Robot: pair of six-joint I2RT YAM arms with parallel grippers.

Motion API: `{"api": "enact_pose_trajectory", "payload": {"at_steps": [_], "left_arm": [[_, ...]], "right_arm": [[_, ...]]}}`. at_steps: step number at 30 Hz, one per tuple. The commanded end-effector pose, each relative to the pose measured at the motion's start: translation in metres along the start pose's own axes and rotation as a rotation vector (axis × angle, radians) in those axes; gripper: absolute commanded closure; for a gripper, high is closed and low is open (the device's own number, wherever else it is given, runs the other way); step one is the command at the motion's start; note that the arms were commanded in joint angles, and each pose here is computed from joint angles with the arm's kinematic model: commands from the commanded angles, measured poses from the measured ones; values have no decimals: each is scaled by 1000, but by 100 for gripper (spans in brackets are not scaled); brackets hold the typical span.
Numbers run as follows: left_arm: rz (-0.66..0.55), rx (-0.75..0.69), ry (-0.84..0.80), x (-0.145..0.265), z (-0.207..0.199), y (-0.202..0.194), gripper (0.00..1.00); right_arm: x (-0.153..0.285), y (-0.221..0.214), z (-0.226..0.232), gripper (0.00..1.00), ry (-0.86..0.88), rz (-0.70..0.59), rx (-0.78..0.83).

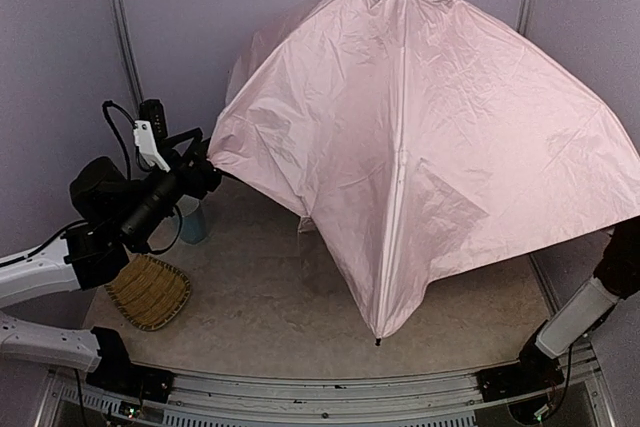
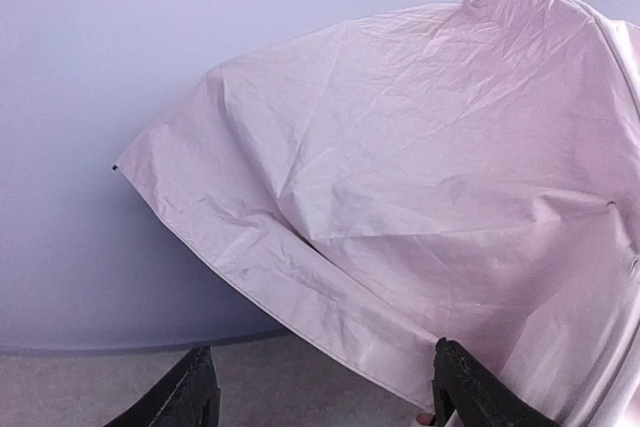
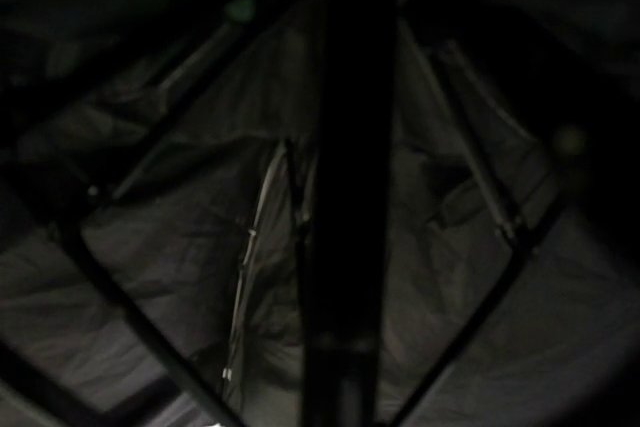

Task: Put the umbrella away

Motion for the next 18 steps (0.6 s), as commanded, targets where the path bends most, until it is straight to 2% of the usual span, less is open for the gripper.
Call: {"api": "enact_pose_trajectory", "payload": {"at_steps": [1,4,7,11,15,18], "left_arm": [[-118,-48,-123,8,-31,53,27],[-76,-78,-133,-2,-37,46,27],[-43,-96,-109,-7,-34,34,26],[34,-95,-97,-12,-23,0,24],[164,-20,-51,-13,8,-69,23],[248,-20,-43,-11,22,-121,24]], "right_arm": [[-23,87,35,100,118,-246,56],[-28,84,40,100,125,-252,77],[-20,52,37,100,91,-196,93],[14,-46,51,100,123,-42,93],[78,-191,77,100,182,223,-16],[129,-234,96,100,210,207,-27]]}}
Point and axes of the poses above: each gripper's point midway between its finger pads, its own x axis back along the fingers, its own z axis along the line the jaws close on, y = z × x, the point moved 1 cm from there along x, back along the fingers, and after that the axes turned 6 degrees about x, right-handed, at the moved point
